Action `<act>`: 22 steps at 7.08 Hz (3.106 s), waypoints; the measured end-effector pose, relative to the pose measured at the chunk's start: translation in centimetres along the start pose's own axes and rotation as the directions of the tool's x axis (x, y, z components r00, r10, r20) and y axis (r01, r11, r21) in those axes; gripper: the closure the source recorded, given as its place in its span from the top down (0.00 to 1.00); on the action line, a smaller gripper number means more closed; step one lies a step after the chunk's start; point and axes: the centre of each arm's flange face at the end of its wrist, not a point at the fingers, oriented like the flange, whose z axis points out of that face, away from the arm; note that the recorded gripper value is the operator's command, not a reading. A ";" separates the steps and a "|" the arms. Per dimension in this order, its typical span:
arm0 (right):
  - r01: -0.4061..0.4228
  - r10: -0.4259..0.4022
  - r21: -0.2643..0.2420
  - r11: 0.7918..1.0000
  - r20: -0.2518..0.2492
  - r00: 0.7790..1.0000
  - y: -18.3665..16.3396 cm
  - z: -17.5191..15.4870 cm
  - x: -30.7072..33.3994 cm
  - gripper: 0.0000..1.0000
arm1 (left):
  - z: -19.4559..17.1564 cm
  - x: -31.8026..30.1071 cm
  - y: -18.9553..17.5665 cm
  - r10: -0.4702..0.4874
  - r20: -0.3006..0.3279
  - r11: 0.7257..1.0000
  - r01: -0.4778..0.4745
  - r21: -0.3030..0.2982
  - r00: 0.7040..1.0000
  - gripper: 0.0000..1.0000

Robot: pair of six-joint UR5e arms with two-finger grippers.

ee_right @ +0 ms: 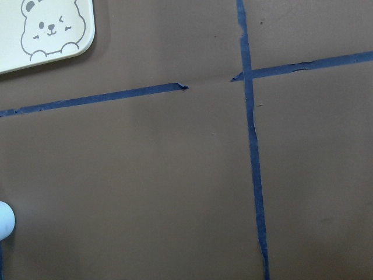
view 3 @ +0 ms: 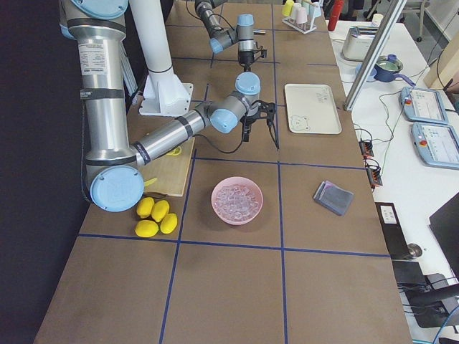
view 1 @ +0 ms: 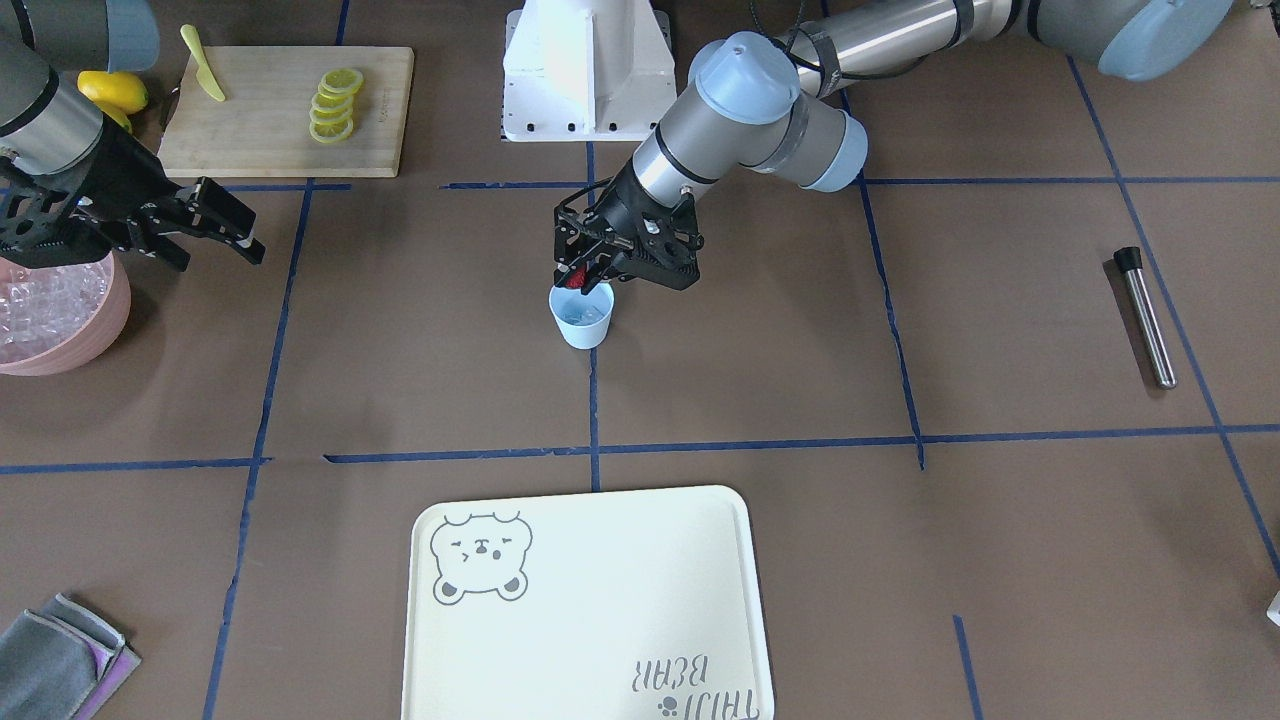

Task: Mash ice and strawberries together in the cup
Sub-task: 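Carry the strawberry with the left gripper over the blue cup, then release the strawberry into the cup and withdraw the left gripper, then bring the metal pestle held in the left gripper back toward the table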

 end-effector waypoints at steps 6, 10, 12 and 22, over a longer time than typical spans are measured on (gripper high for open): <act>0.000 0.000 0.000 1.000 -0.001 1.000 0.0 0.0 0.1 1.00 | -0.6 -1.9 0.3 0.017 -0.029 1.000 -0.017 0.020 0.999 0.72; 0.038 -0.038 0.009 0.999 -0.040 0.999 -0.4 -1.0 4.5 1.00 | -10.5 -13.2 -3.1 -0.006 0.039 0.999 0.004 0.042 0.999 0.72; 0.058 -0.057 0.018 0.998 -0.060 0.997 -0.7 -2.3 7.9 1.00 | -18.3 -27.4 -5.9 0.106 0.184 0.994 -0.110 0.010 0.977 0.72; 0.102 -0.099 0.031 0.994 -0.092 0.991 -1.4 -3.6 12.1 1.00 | -30.7 -60.7 -9.3 0.014 0.511 1.000 -0.010 -0.011 0.860 0.76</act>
